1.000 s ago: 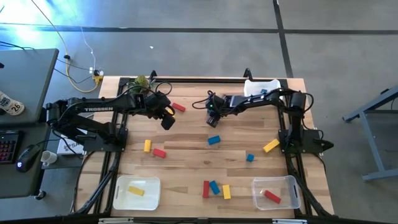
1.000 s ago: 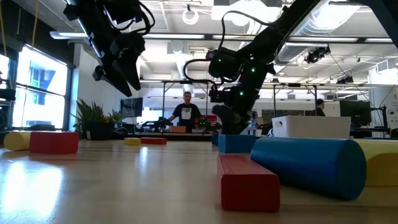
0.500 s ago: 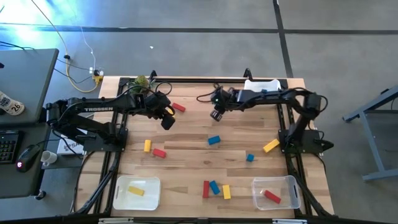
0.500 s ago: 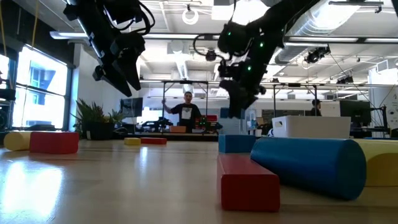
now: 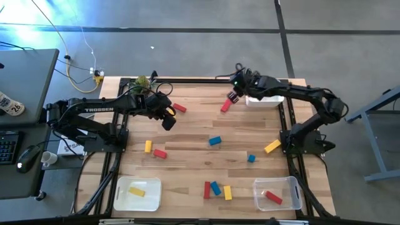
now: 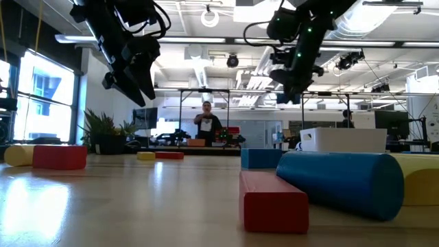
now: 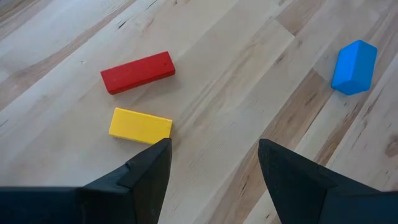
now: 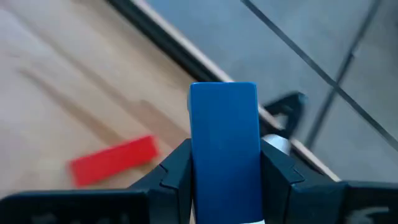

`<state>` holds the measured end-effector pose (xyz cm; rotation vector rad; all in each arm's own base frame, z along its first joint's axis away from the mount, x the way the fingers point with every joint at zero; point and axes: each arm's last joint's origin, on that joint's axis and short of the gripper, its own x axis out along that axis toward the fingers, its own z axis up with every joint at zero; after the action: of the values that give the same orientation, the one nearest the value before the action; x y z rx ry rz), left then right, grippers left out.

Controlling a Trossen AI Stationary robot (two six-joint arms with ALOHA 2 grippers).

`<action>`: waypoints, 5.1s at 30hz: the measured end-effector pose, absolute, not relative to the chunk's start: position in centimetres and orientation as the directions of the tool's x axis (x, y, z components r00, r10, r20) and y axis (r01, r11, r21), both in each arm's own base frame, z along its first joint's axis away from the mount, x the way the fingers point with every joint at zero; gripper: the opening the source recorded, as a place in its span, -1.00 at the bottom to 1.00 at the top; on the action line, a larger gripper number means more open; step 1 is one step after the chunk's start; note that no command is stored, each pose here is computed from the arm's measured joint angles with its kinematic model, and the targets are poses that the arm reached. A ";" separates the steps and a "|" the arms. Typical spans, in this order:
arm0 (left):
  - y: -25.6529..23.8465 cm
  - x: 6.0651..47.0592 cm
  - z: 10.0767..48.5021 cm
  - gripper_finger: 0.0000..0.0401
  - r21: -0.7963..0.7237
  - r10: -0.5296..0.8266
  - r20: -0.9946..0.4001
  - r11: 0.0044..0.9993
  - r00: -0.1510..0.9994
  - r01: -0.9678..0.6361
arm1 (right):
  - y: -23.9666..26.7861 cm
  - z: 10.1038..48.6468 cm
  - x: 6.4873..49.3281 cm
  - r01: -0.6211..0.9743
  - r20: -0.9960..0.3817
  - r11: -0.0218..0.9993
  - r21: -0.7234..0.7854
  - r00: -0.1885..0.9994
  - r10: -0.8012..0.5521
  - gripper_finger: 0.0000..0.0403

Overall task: Sort & place blocks by color
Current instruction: Put the blue arc block into the top white bin, then put the red block into the transparent bin

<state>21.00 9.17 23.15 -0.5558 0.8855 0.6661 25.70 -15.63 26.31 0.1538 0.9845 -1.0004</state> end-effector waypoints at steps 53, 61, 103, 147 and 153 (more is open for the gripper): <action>5.6 22.2 23.1 0.13 -0.244 0.085 -0.841 0.822 0.535 -0.514 | -21.9 22.5 19.0 0.935 -0.969 0.335 -0.116 -0.032 -0.246 -0.13; 3.7 22.4 23.4 0.13 -0.264 0.007 -0.835 0.872 0.550 -0.411 | -20.5 24.7 18.8 0.953 -0.954 0.297 -0.056 0.037 -0.299 -0.24; -3.5 19.9 20.9 0.13 0.024 0.021 -0.946 1.000 0.324 0.007 | -4.5 28.2 25.3 0.931 -0.886 0.279 0.236 0.324 -0.332 -0.25; -4.2 23.2 13.3 -0.02 0.036 0.035 -0.999 0.986 0.009 0.163 | -1.6 28.2 25.7 0.920 -0.872 0.296 0.257 0.353 -0.340 -0.25; -4.2 23.2 13.3 -0.47 0.027 0.026 -1.000 0.982 0.012 0.187 | -1.5 28.2 25.8 0.912 -0.885 0.297 0.282 0.367 -0.287 -0.25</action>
<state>23.20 -4.20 13.27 0.1684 1.5563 -0.1266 25.77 -1.47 28.18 0.9266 0.8279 -0.9318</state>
